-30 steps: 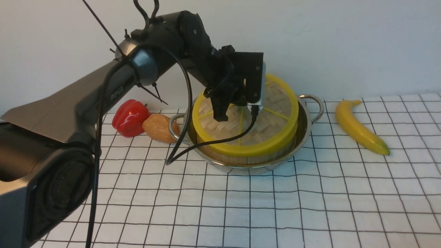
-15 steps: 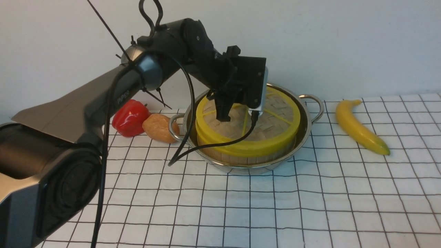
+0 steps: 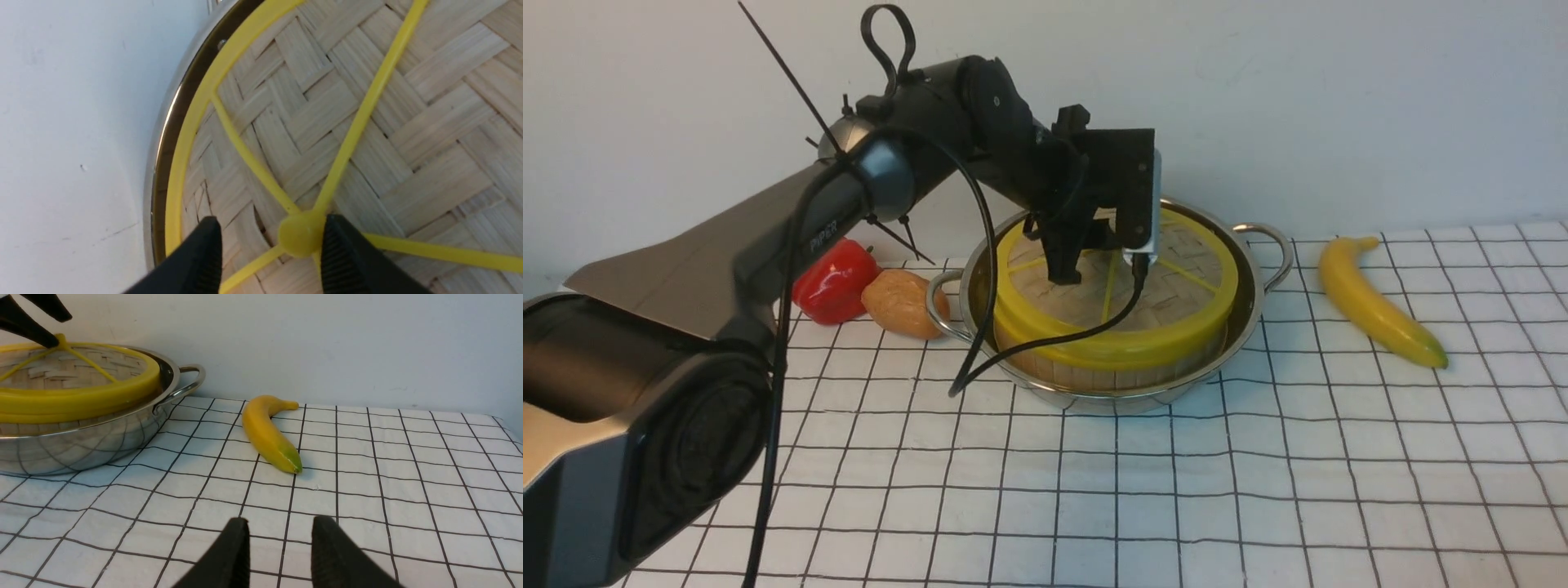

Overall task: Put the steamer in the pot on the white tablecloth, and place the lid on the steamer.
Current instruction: 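Place the yellow bamboo steamer lid onto the steamer in the pot with the left gripper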

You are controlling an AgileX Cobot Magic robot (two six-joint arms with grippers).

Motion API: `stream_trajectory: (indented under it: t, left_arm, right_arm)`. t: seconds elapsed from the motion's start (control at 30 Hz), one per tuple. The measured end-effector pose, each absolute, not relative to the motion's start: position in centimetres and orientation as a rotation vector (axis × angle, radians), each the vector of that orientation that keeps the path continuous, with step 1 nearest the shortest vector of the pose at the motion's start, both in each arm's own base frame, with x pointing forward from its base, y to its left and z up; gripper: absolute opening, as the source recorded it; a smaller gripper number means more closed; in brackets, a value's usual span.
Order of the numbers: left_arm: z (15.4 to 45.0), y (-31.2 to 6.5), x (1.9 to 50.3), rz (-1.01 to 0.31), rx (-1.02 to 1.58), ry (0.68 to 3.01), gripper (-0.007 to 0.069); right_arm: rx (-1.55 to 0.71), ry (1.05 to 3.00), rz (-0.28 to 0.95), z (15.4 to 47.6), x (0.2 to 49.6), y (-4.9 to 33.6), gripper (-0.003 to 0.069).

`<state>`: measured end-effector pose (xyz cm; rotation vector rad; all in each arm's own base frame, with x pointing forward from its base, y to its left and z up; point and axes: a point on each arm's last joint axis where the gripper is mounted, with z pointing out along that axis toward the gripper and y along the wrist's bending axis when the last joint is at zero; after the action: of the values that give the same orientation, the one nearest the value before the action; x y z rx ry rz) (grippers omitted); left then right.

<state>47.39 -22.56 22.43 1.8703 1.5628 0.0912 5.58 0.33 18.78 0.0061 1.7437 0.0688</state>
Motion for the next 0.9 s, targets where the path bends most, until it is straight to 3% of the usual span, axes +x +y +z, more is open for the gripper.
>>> stream_trajectory:
  t: [0.27,0.9]
  left_arm:
    - [22.2,-22.6,47.5,0.043,1.772,1.683,0.0316]
    - [22.0,-21.6,47.0,0.103,1.757,1.888,0.0316]
  right_arm:
    - [0.006,1.744,0.069,18.8,5.6,0.3,0.0240]
    - [0.006,1.744,0.069,18.8,5.6,0.3,0.0240]
